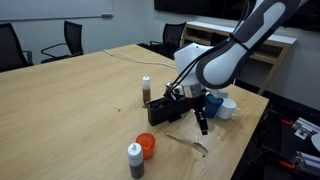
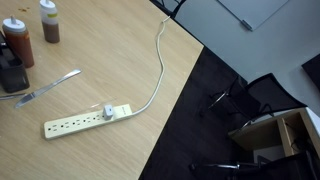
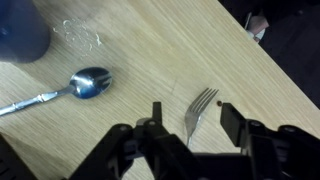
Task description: Take the fork from the rack and put it on the table
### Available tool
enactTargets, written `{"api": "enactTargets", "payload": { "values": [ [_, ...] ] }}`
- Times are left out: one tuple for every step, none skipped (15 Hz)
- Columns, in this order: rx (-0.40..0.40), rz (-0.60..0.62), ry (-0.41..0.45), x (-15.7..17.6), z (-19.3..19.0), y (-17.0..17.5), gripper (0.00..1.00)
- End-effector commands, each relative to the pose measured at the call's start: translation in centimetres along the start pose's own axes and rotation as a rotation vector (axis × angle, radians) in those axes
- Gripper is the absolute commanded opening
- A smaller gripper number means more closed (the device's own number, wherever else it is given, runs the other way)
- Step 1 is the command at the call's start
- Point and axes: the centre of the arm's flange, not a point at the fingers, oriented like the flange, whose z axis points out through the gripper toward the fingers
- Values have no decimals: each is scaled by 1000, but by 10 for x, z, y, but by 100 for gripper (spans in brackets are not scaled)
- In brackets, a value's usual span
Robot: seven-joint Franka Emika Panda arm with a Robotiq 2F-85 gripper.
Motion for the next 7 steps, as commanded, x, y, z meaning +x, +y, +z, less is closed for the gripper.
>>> {"api": "enactTargets", "payload": {
  "values": [
    [3,4,5,0,-2,1,70],
    [4,6,7,0,-3,1,76],
    [5,6,7,0,-3,1,81],
    [5,6,7,0,-3,1,81],
    [5,6,7,0,-3,1,81],
    [5,6,7,0,-3,1,81],
    [5,6,7,0,-3,1,81]
  ]
}}
